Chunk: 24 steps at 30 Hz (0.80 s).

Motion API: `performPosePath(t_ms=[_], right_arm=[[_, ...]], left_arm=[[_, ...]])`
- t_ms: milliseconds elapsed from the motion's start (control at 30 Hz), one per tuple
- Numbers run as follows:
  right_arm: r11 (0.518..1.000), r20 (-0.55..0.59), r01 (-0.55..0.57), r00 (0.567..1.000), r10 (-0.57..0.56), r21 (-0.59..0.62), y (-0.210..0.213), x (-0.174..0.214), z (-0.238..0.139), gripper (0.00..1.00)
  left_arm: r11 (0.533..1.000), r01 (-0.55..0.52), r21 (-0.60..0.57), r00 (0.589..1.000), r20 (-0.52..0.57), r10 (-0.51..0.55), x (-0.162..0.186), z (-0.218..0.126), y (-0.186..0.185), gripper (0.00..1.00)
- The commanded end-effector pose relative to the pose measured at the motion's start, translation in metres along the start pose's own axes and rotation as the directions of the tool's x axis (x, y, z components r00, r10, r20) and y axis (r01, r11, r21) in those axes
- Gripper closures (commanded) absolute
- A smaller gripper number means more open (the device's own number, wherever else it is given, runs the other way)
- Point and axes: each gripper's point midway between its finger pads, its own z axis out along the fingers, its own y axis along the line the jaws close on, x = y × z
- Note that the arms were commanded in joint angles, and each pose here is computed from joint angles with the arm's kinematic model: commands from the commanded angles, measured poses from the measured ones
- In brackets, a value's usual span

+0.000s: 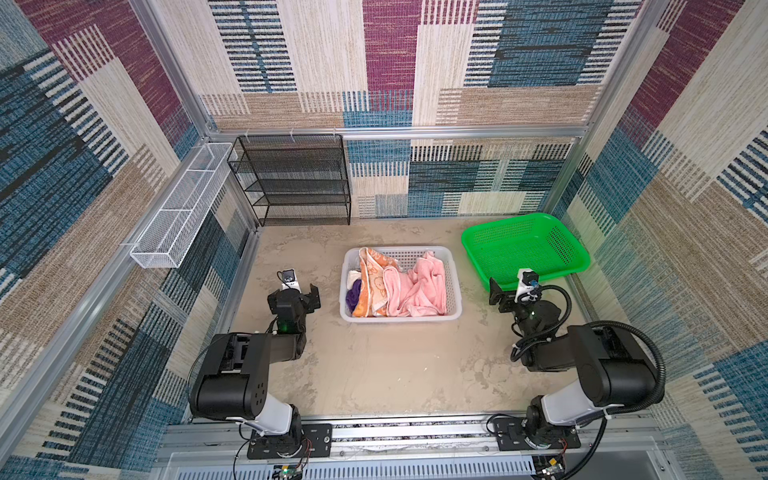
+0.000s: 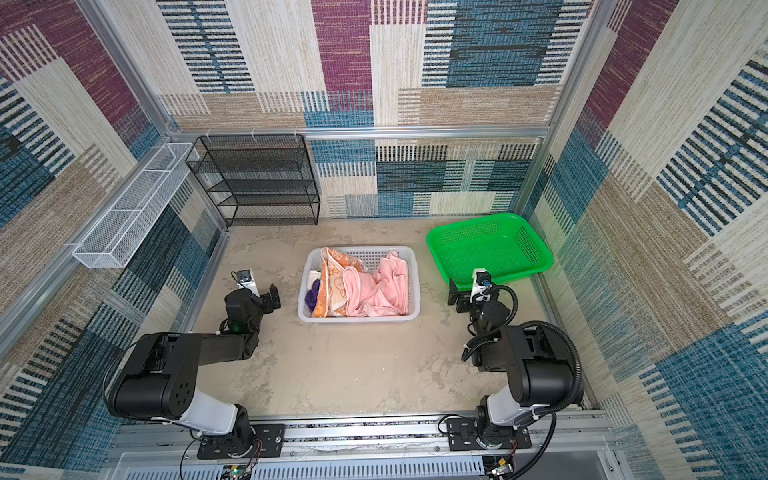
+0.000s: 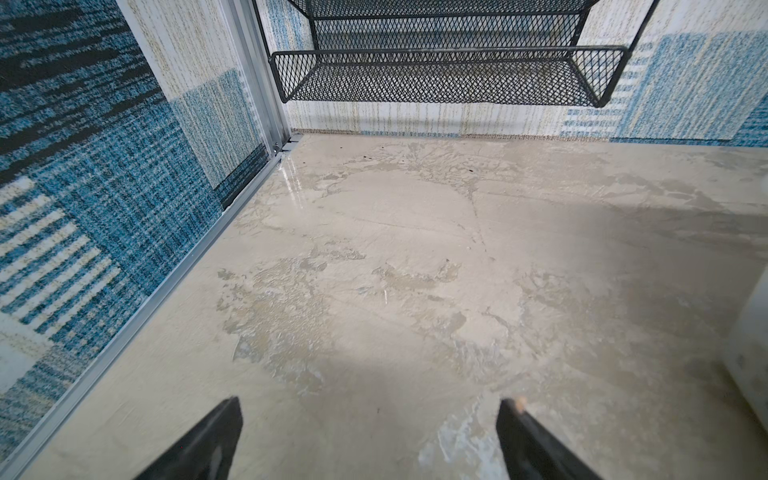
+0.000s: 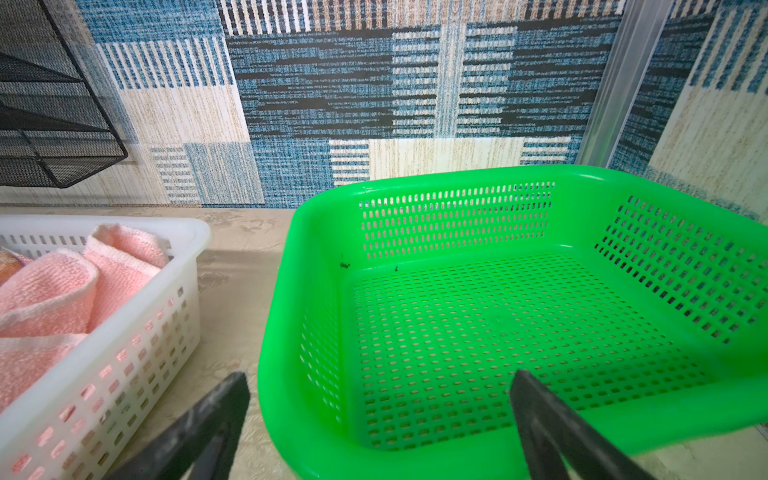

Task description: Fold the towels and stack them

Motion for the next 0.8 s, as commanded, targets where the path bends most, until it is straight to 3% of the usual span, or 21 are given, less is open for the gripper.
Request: performPosePath(t_ms=[0, 533, 767], right_arm=[[1.000, 0.016, 0.010, 1.000, -0.009, -0.003, 0.001, -0.005, 0.000, 0.00], [1.000, 0.042, 0.013, 0.999, -0.013, 0.002, 0.001, -0.020, -0.007, 0.00], [1.000, -0.028, 0.018, 0.999, -0.018, 0.011, -0.001, -0.018, -0.004, 0.00]], left_arm=[[1.000, 0.007, 0.006, 1.000, 0.015, -0.007, -0.004, -0.001, -0.001, 0.00], [1.000, 0.011, -0.006, 0.999, 0.053, -0.010, -0.007, -0.010, 0.001, 0.02], [1.000, 0.018, -0.007, 0.996, 0.082, -0.017, -0.007, -0.015, 0.002, 0.02]])
